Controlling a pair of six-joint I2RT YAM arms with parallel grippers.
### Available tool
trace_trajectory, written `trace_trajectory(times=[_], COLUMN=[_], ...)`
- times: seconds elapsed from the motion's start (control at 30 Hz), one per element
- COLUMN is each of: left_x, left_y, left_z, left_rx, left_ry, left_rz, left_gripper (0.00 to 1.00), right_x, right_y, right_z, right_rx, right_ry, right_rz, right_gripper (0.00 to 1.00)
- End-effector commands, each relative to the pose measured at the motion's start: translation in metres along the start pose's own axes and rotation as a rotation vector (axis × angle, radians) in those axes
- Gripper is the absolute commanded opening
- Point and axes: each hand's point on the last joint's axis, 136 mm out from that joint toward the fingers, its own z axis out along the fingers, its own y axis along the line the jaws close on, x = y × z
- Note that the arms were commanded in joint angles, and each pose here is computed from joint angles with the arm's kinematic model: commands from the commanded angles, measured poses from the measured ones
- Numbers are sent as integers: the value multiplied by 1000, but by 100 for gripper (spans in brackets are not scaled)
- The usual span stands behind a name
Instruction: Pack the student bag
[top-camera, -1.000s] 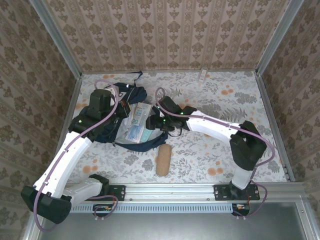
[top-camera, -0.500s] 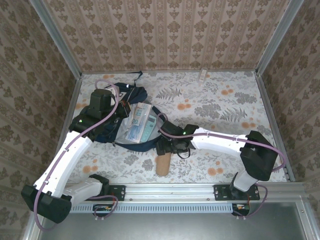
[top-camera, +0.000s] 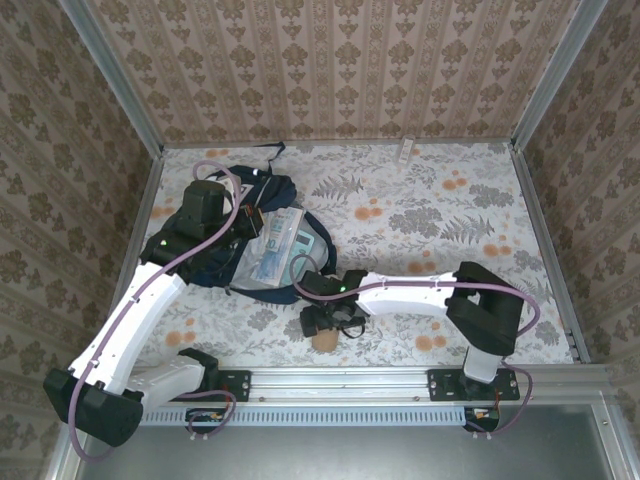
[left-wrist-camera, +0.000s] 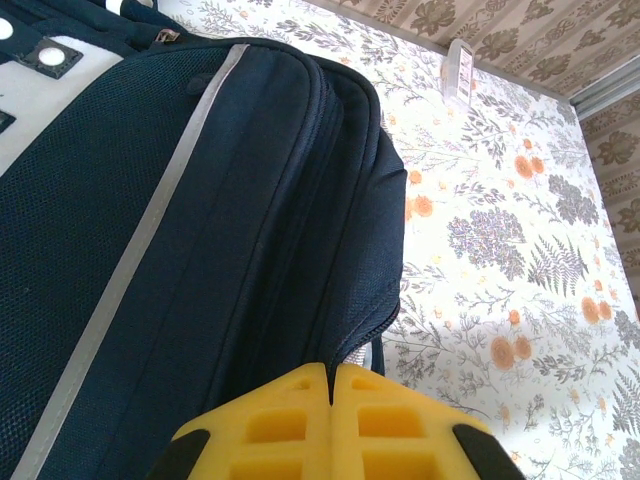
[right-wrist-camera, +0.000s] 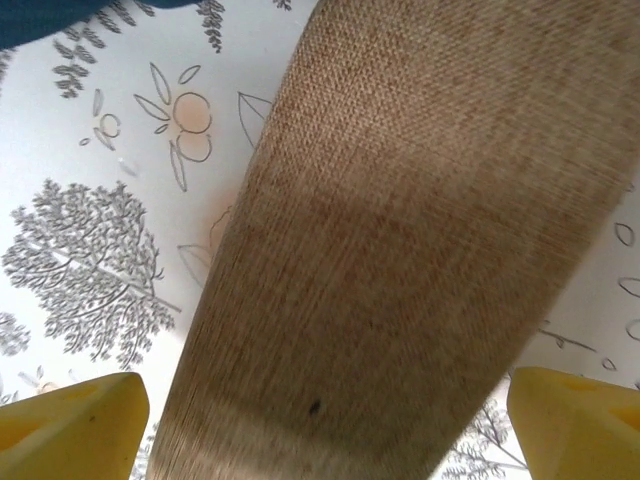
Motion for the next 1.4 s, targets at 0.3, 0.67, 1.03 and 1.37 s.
trace_trajectory(times=[0.3,0.67,1.03,1.37], left_x=[-13,-17,-22,-25], left_y=[-12,-13,-15,-17], left_z=[-12,-13,-4,4], left_rx=[47,38,34,41], left_ry=[-60,-69,-68,-56], left_rz=[21,21,32,31], left_gripper=[0,0,0,0], right_x=[-32,-100,-63,-56], right_y=[-43,-115,-116,-118], right_z=[-2,-2,-5,-15], right_rx=[95,167,139,165], right_ry=[-73,-131,-167,-375], right_rz=[69,40,142,119], right_gripper=[62,69,85,82])
